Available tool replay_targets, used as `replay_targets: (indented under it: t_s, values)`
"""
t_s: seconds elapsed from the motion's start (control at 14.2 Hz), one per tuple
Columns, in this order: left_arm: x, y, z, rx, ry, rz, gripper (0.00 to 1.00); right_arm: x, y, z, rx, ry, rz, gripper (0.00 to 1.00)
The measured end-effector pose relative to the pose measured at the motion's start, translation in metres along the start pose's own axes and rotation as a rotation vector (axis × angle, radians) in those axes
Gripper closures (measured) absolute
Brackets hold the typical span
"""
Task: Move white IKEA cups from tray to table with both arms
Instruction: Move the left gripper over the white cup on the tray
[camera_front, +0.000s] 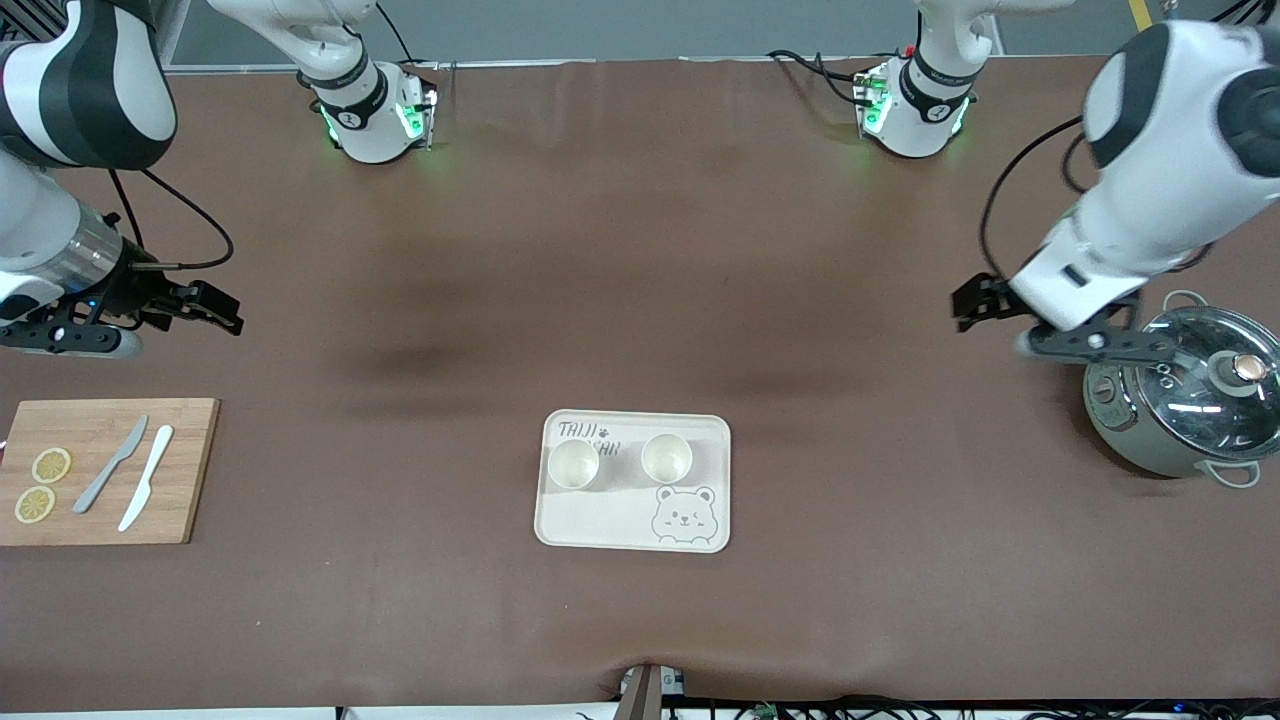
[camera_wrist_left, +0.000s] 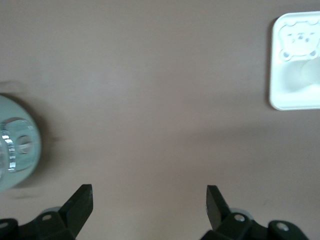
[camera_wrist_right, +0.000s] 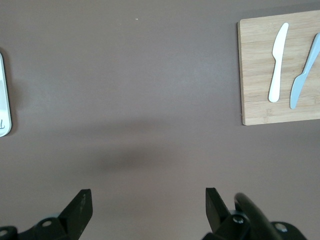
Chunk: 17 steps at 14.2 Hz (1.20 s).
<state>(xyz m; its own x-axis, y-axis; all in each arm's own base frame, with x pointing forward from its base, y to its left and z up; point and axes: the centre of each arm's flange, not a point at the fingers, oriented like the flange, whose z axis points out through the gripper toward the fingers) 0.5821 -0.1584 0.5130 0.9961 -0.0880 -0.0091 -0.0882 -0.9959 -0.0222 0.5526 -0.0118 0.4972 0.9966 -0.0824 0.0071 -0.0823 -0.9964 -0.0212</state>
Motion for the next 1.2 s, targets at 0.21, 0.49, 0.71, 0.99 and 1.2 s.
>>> replay_targets:
  t_s: [0.21, 0.49, 0.71, 0.99, 1.2]
  values:
    - [0.019, 0.047, 0.025, 0.013, -0.018, -0.016, 0.00, 0.000, 0.000, 0.000, 0.000, 0.000, 0.000, 0.00]
    - [0.042, 0.089, 0.047, -0.001, -0.024, -0.035, 0.00, 0.000, 0.000, 0.000, 0.000, -0.002, 0.000, 0.00]
    - [0.061, 0.122, 0.068, -0.018, -0.018, -0.054, 0.00, 0.000, 0.000, 0.001, 0.000, -0.003, -0.001, 0.00]
    - [0.083, 0.154, 0.104, -0.054, 0.030, -0.077, 0.00, 0.000, 0.000, 0.001, 0.000, -0.003, -0.001, 0.00]
    - [0.092, 0.180, 0.136, -0.070, 0.054, -0.094, 0.00, 0.000, 0.000, 0.001, 0.000, -0.003, -0.001, 0.00]
